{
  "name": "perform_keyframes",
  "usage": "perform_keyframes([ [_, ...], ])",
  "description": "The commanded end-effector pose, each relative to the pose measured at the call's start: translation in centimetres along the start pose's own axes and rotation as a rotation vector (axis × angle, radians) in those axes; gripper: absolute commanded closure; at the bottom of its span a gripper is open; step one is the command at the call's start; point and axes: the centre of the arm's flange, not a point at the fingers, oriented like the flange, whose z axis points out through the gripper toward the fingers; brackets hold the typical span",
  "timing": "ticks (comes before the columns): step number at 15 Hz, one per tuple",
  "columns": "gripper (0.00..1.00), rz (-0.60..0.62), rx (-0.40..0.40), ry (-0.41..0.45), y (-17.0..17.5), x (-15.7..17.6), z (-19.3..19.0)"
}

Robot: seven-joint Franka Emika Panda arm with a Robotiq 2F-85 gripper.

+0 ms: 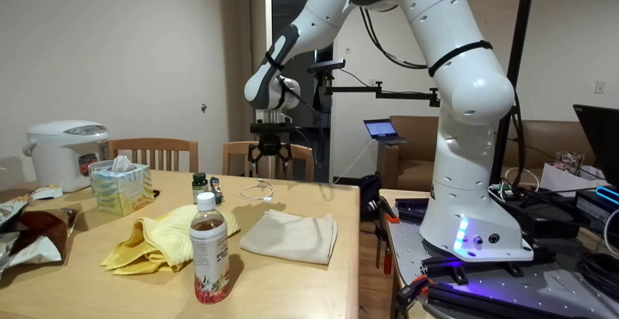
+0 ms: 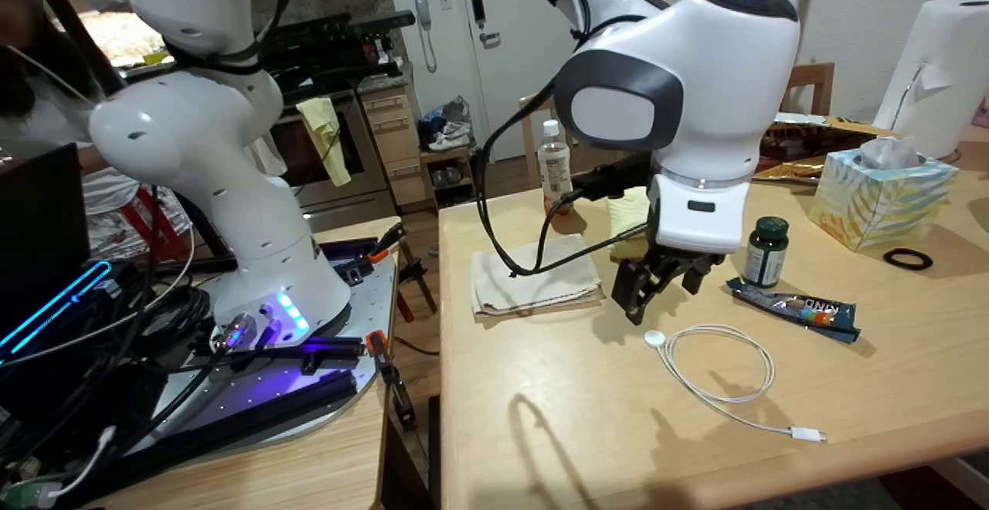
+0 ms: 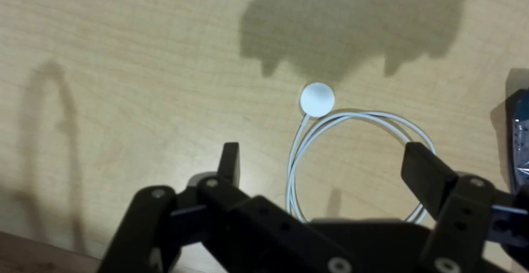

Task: Put the right end of the charger on the white towel

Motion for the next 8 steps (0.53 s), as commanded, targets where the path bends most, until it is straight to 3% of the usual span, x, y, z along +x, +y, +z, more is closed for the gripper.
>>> perform_keyframes([
  [1, 0.00, 0.003, -0.004, -0.027, 0.4, 1.9, 2.2],
  [5, 0.00, 0.061, -0.021, -0.039, 2.5, 3.7, 3.2],
  [8, 0.00, 0.095, 0.019, -0.041, 3.9, 4.8, 1.8],
])
